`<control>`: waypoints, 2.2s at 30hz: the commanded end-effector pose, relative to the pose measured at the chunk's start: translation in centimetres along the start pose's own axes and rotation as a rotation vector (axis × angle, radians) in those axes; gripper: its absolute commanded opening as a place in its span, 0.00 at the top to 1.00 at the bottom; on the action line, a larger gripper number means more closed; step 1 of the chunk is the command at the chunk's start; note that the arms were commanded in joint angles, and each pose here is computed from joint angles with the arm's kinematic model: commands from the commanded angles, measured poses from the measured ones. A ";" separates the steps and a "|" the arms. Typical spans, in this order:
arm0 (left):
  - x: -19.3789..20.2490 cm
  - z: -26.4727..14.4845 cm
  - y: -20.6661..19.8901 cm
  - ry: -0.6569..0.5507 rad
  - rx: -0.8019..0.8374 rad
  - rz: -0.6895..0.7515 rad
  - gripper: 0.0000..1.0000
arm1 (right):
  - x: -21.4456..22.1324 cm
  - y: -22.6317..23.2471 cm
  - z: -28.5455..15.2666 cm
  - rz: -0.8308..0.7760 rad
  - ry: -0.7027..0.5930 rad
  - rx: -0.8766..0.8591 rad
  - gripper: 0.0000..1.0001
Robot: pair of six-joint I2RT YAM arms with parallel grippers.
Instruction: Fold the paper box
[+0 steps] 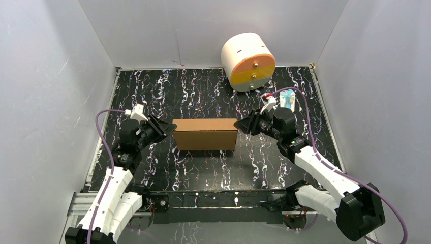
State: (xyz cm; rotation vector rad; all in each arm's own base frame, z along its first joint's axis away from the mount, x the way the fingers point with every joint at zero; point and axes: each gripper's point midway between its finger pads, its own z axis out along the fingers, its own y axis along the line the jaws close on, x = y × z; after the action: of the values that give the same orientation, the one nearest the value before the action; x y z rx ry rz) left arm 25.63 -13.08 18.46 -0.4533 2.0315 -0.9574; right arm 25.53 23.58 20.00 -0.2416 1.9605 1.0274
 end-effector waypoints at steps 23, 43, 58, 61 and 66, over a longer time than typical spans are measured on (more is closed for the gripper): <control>8.6 0.9 6.2 0.339 -0.138 -0.133 0.88 | 10.8 -8.8 0.6 0.125 0.307 0.125 0.67; 9.5 1.7 3.8 0.302 -0.047 -0.173 0.78 | 5.7 -8.7 1.0 0.034 0.193 0.061 0.66; 14.6 0.3 10.0 0.428 -0.233 -0.340 0.99 | 5.5 -8.7 1.0 0.057 0.216 0.024 0.64; 15.5 -0.2 11.7 0.434 -0.309 -0.351 1.00 | 5.4 -8.4 1.1 0.053 0.234 0.010 0.62; 16.7 -0.7 13.5 0.400 -0.358 -0.421 1.00 | 4.3 -7.8 1.2 0.051 0.228 -0.002 0.59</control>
State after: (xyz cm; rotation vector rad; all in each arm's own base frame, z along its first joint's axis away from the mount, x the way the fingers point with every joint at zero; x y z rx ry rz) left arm 27.12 -15.78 16.64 -0.5740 1.8854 -1.2383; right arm 31.21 21.05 18.85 -0.3456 1.8677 1.0645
